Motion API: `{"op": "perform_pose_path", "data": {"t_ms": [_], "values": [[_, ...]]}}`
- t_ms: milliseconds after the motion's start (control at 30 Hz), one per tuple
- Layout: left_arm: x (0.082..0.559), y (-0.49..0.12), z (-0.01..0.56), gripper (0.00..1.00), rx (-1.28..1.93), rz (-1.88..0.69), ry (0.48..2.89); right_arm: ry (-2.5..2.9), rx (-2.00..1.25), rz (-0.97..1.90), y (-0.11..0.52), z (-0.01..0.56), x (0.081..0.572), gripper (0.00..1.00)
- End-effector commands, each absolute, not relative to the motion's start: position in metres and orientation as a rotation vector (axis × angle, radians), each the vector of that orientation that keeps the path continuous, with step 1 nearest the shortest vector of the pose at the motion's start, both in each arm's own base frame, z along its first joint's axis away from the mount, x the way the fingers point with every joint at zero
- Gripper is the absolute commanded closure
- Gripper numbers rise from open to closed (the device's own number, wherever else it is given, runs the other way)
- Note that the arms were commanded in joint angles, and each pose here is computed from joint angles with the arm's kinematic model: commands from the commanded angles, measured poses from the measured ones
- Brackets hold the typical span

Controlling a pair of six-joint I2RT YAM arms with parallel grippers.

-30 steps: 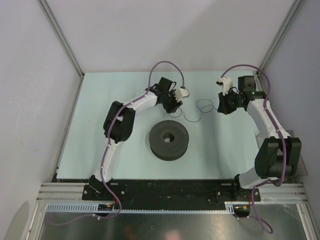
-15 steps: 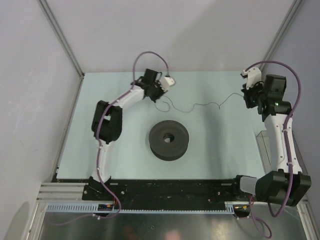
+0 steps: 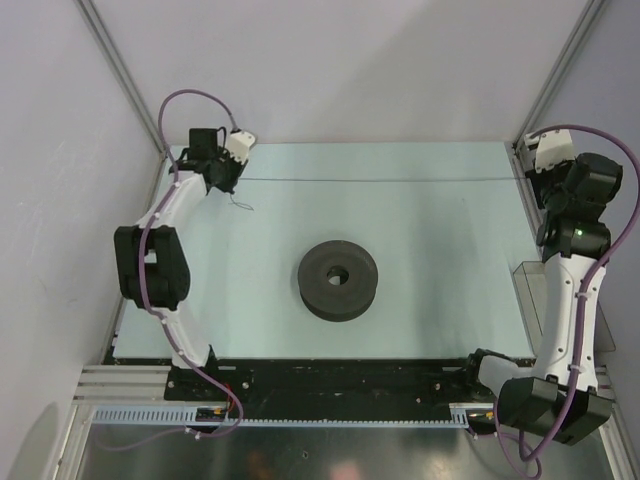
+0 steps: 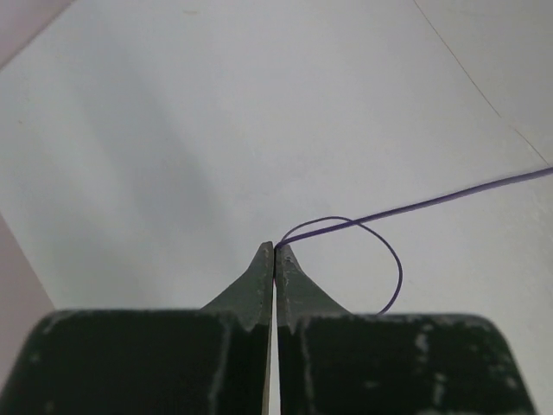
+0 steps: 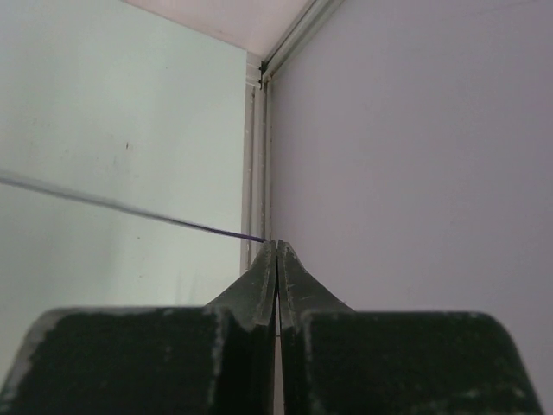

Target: Wrap the cables

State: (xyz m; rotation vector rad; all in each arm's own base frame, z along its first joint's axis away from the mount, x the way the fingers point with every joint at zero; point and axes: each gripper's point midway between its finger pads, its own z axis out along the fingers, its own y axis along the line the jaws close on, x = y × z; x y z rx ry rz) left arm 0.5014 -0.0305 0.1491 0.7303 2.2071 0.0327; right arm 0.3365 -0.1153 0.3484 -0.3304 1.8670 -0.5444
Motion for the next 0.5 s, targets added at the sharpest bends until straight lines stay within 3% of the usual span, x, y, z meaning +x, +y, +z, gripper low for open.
{"op": "perform_pose_path", "data": {"t_ms": [0, 233, 467], "values": [[0.483, 0.016, 0.165, 1.00, 0.626, 0.089, 2.219, 1.774, -0.307, -0.730, -0.139, 0.386, 0.322, 1.00], [0.460, 0.049, 0.164, 1.00, 0.561, 0.062, 2.234, 1.775, -0.301, -0.793, -0.145, 0.391, 0.314, 1.00], [0.446, 0.035, 0.173, 1.00, 0.574, -0.044, 2.206, 1.882, -0.329, -0.647, -0.128, 0.359, 0.335, 1.00]]}}
